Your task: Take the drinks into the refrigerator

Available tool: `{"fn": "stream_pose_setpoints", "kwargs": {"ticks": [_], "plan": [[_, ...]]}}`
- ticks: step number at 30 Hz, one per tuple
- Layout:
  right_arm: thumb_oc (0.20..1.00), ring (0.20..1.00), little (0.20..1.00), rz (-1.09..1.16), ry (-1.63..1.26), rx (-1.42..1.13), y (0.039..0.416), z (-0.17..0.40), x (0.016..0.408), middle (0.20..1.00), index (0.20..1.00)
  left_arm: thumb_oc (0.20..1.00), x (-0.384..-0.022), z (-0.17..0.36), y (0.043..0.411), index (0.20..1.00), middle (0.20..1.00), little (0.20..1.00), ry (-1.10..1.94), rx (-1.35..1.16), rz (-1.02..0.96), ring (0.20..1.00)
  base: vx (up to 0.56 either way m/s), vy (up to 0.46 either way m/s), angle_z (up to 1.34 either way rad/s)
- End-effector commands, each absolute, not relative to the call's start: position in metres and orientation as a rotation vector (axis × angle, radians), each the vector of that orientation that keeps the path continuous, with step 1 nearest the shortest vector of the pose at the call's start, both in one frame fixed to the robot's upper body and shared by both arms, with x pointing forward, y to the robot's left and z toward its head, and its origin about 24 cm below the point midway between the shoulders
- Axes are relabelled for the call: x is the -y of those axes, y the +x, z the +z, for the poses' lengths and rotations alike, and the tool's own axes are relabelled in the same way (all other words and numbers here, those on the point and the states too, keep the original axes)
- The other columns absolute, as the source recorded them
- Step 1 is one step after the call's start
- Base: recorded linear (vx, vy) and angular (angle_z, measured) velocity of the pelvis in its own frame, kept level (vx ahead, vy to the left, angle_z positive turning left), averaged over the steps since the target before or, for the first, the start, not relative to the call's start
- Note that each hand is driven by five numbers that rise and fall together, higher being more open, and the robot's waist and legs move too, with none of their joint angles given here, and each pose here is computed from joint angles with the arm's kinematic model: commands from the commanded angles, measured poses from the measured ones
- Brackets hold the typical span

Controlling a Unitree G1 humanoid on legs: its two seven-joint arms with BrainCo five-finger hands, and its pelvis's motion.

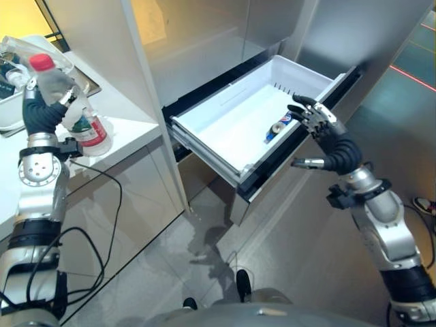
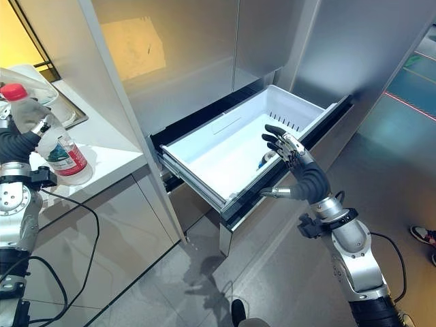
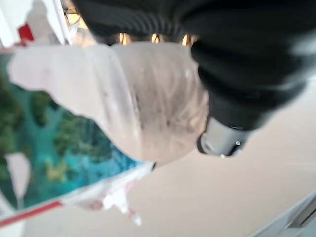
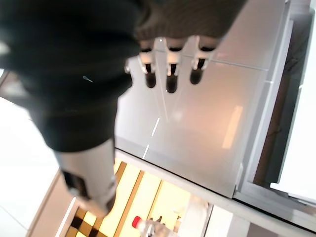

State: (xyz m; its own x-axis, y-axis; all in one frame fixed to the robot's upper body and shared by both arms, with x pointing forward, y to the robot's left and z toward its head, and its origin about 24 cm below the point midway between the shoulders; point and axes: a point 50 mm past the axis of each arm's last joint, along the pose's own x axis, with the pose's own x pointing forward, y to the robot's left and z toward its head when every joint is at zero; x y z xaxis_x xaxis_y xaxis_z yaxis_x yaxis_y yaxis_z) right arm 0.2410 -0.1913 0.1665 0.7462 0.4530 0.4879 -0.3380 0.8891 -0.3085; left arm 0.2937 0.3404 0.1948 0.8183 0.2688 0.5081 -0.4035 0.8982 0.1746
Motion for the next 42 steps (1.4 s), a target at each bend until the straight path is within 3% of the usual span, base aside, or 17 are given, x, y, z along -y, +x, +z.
{"fn": "stream_pose_setpoints", "kwargs": {"ticks": [1,6,14,23,27,37,42], "plan": [[1.000,1.000,1.000,0.432,-0.200,0.670,0.236,0.182,0.192,1.000,1.000,0.200,-0.343,0.240,0.292,0.200,0.200,0.200,0.303,0.660,0.345,0.200,0.00,0.000,0.00],[1.000,1.000,1.000,0.309,-0.323,0.618,0.257,0.187,0.218,1.000,1.000,0.200,-0.306,0.248,0.283,0.200,0.200,0.200,0.163,0.784,0.115,0.200,0.00,0.000,0.00],[1.000,1.000,1.000,0.306,-0.501,0.547,0.287,0.208,0.237,1.000,1.000,0.200,-0.256,0.264,0.266,0.200,0.200,0.200,0.129,0.875,-0.242,0.200,0.00,-0.009,0.02],[1.000,1.000,1.000,0.777,-0.426,0.361,0.312,0.213,0.182,1.000,1.000,0.200,-0.197,0.254,0.259,0.200,0.200,0.200,0.124,0.747,-0.689,0.200,-0.01,-0.040,0.11],[1.000,1.000,1.000,0.824,-0.399,0.340,0.315,0.209,0.171,1.000,1.000,0.200,-0.191,0.252,0.257,0.200,0.200,0.200,0.126,0.735,-0.728,0.200,0.00,-0.017,0.06],[1.000,1.000,1.000,1.112,-0.085,0.162,0.309,0.163,0.096,1.000,1.000,0.200,-0.151,0.240,0.259,0.200,0.200,0.200,0.050,0.696,-0.892,0.200,0.00,-0.005,0.03],[1.000,1.000,1.000,1.130,0.023,0.106,0.309,0.147,0.078,1.000,1.000,0.200,-0.143,0.236,0.262,0.200,0.200,0.200,0.027,0.685,-0.908,0.200,0.00,0.000,0.00]]}}
